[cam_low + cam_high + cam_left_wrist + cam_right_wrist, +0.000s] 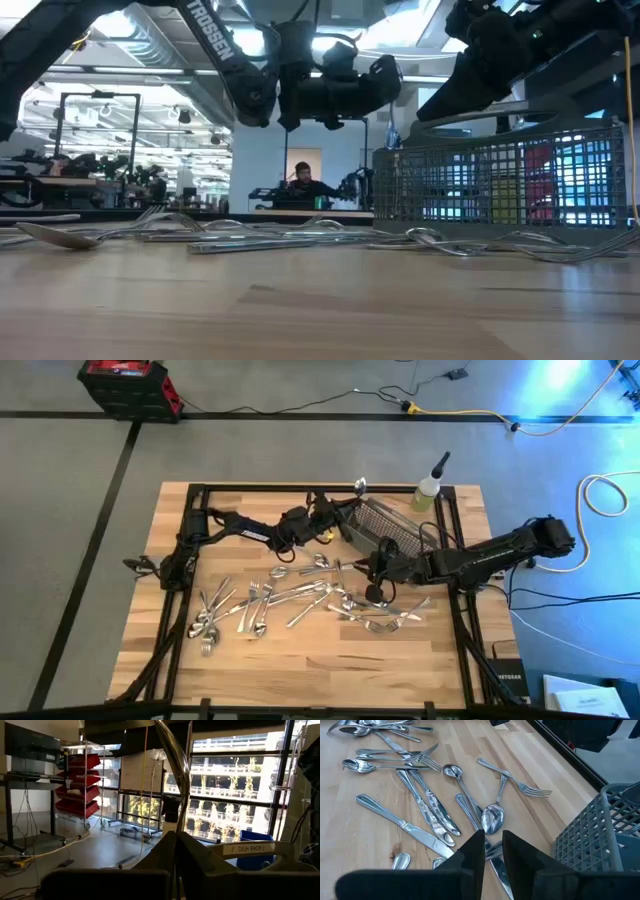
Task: Sort silverware
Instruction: Put the silver spoon into the gray silverware organizer, then put the silver fork into the gray silverware organizer
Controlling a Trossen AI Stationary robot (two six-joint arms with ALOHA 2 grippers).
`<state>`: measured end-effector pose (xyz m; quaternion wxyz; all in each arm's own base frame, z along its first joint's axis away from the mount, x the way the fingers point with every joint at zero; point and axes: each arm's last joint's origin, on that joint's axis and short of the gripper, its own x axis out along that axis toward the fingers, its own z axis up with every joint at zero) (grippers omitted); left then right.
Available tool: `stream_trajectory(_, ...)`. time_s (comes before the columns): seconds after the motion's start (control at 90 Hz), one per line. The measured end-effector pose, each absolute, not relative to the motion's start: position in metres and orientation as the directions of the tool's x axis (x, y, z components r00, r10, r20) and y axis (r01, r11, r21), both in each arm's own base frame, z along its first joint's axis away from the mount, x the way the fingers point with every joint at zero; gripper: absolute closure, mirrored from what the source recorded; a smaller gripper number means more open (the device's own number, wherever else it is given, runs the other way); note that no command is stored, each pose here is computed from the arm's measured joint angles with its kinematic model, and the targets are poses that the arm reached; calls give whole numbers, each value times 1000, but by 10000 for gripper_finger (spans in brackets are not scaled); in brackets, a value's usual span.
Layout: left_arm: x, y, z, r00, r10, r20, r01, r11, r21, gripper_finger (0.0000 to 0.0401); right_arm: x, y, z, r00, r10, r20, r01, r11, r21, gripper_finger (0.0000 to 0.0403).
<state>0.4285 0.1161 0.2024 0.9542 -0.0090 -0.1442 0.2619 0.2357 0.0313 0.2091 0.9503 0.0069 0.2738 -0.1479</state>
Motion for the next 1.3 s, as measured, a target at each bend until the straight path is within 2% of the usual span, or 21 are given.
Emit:
stream_trajectory(0.267, 428, 119, 200, 823, 509, 254, -513, 857, -52, 401, 236, 31, 209, 806, -277, -523, 285, 956, -68, 352)
stream_trajectory(0.744, 429, 119, 197, 831, 511, 219, -506, 858, -83, 398, 236, 31, 209, 806, -277, -523, 285, 956, -68, 352)
stream_trajectory(1.1, 429, 119, 198, 828, 509, 234, -503, 860, -88, 305, 236, 31, 209, 806, -277, -523, 285, 956, -68, 352)
stream_trajectory(1.3, 427, 115, 210, 816, 498, 294, -490, 865, -105, 284, 236, 31, 209, 806, -277, -523, 285, 956, -68, 352)
